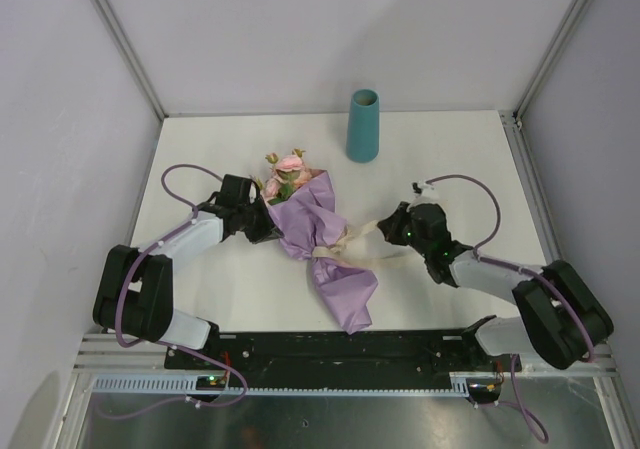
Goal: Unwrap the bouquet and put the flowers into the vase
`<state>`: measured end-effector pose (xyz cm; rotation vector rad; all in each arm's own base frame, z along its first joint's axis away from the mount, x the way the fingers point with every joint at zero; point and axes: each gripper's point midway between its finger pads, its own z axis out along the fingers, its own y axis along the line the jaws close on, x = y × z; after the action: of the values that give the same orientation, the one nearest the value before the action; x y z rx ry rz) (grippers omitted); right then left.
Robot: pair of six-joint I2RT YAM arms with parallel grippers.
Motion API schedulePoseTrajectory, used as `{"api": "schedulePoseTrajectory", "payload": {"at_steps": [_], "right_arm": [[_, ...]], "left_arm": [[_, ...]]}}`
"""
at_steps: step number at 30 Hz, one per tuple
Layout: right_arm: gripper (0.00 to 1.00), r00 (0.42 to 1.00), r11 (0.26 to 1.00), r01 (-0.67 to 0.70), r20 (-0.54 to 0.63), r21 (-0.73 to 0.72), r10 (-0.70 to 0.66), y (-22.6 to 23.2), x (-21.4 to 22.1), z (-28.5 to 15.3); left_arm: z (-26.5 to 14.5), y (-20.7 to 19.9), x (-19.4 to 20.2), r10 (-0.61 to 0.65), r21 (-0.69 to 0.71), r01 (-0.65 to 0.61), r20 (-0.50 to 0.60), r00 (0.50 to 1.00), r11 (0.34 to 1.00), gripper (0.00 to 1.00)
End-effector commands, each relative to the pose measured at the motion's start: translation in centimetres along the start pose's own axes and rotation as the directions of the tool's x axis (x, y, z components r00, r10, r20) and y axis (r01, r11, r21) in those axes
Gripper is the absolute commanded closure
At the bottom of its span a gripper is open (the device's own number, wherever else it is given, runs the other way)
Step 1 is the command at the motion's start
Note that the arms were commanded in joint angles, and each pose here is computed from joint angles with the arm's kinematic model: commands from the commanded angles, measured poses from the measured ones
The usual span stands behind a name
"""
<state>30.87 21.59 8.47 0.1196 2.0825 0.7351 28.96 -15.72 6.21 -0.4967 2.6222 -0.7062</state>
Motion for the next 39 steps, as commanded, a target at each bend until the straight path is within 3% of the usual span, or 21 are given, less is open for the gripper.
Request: {"api": "schedulePoseTrajectory", "payload": {"at_steps": [1,15,17,20,22,25,29,33,39], "right_arm": [[1.00,0.989,0.980,-0.065,0.142,0.189,0.039,-3.7,-3.6,-1.8],[1.00,0.904,0.921,-0.214,0.423,0.326,0.061,-8.7,-11.8,-7.1],[1.00,0.905,0.924,-0.211,0.422,0.318,0.061,-9.0,-12.6,-6.9],[0.98,0.943,0.960,-0.144,0.327,0.242,0.059,-7.7,-12.3,-5.4],[0.79,0.969,0.967,-0.118,0.239,0.225,0.062,-6.9,-11.2,-4.8],[0.55,0.987,0.977,-0.061,0.159,0.205,0.029,-5.0,-9.3,-5.0],[0.41,0.993,0.994,0.014,0.119,0.111,-0.027,-0.6,-8.2,-6.0],[0.39,0.988,0.979,0.149,0.051,-0.136,-0.143,5.5,-5.5,-6.0],[0.41,0.937,0.850,0.338,0.056,-0.403,-0.346,12.3,-1.4,-5.3]], "left_arm": [[-0.5,-1.3,-1.9,-0.007,0.021,0.005,0.058,0.998,1.000,1.00],[-1.1,-2.3,-2.7,-0.008,0.044,0.005,0.073,0.997,0.999,1.00],[-1.2,-2.5,-2.7,-0.009,0.053,0.005,0.076,0.997,0.999,1.00],[-1.4,-3.0,-2.5,-0.006,0.075,0.002,0.062,0.998,0.997,1.00],[-1.5,-3.5,-2.4,0.004,0.093,-0.009,0.048,0.999,0.996,0.99],[-1.8,-3.8,-2.4,0.020,0.106,-0.025,0.051,0.999,0.994,0.86],[-2.7,-4.2,-3.0,0.026,0.112,-0.036,0.092,0.995,0.993,0.58],[-3.1,-4.1,-2.7,0.017,0.111,-0.028,0.098,0.995,0.993,0.42],[-2.5,-3.1,0.2,0.032,0.095,-0.037,0.051,0.998,0.995,0.33]]}}
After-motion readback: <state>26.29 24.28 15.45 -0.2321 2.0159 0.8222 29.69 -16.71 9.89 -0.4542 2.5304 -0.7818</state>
